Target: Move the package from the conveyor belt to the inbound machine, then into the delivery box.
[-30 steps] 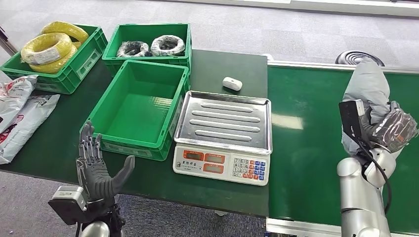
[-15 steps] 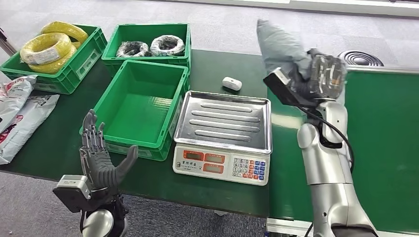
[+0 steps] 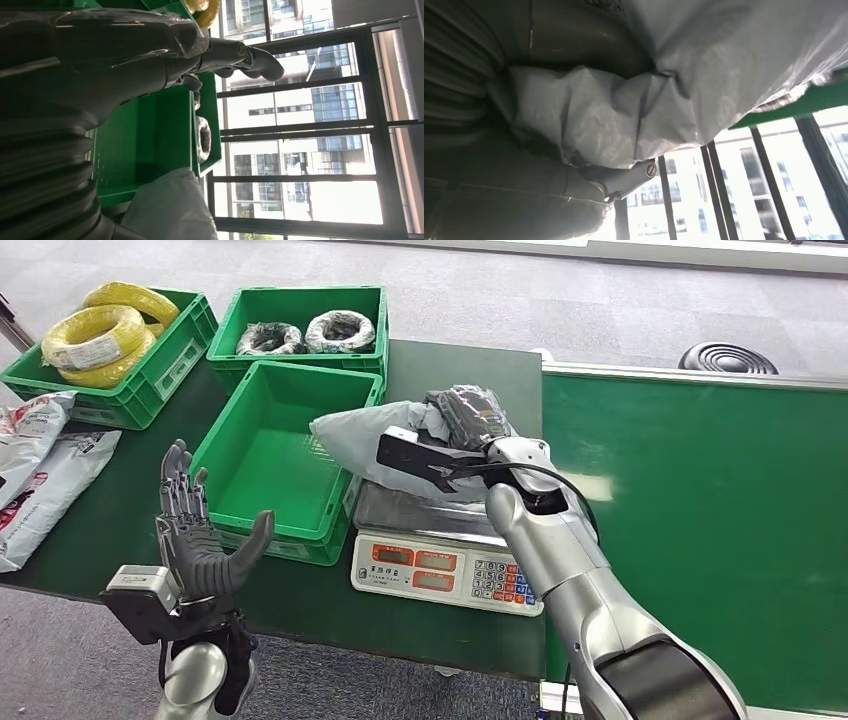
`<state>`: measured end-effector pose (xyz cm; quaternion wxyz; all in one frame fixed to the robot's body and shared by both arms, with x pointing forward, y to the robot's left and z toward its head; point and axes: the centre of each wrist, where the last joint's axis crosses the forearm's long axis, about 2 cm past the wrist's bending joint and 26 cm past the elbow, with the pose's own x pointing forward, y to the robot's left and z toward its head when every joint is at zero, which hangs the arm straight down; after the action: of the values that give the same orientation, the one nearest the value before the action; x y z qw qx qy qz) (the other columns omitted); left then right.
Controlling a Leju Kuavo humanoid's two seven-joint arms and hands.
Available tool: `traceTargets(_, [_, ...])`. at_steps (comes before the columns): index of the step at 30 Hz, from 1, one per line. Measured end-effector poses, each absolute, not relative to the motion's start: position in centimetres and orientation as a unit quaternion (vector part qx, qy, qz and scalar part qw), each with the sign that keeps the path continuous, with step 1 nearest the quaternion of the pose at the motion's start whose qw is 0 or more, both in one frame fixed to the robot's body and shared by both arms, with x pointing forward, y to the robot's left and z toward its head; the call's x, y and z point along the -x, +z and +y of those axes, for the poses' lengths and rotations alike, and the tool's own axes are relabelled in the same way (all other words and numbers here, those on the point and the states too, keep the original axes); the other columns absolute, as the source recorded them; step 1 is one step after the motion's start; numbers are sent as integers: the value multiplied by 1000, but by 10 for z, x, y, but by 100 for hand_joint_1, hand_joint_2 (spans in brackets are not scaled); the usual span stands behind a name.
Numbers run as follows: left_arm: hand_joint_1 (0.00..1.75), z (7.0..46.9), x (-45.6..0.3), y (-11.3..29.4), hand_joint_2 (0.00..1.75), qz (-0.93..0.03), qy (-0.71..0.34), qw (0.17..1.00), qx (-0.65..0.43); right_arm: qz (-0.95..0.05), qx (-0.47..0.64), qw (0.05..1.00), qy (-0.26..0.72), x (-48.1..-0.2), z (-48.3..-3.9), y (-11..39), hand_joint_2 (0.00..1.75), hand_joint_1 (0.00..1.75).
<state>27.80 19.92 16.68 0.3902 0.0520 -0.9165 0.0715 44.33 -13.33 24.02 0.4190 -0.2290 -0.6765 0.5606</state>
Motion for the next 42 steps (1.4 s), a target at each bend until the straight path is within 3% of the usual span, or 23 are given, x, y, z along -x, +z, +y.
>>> traceTargets(1, [0, 200, -279, 167, 175, -916, 72, 391, -54, -662, 228, 431, 570, -443, -131, 236, 0, 0])
traceTargets(7, [0, 209, -275, 168, 175, -914, 74, 393, -68, -631, 204, 472, 581, -441, -141, 208, 0, 0])
traceTargets(16, [0, 216, -264, 162, 175, -914, 64, 392, -86, -702, 131, 490, 500, -431, -171, 183, 0, 0])
traceTargets(24, [0, 221, -263, 167, 175, -928, 2, 350, -124, -818, 155, 443, 332, -410, -192, 202, 0, 0])
traceTargets(31, [0, 211, -288, 195, 175, -944, -66, 305, -102, -877, 170, 401, 203, -381, -233, 227, 0, 0])
traceTargets(42, [0, 182, -323, 220, 175, -941, -156, 293, -65, -881, 201, 401, 150, -367, -271, 220, 0, 0])
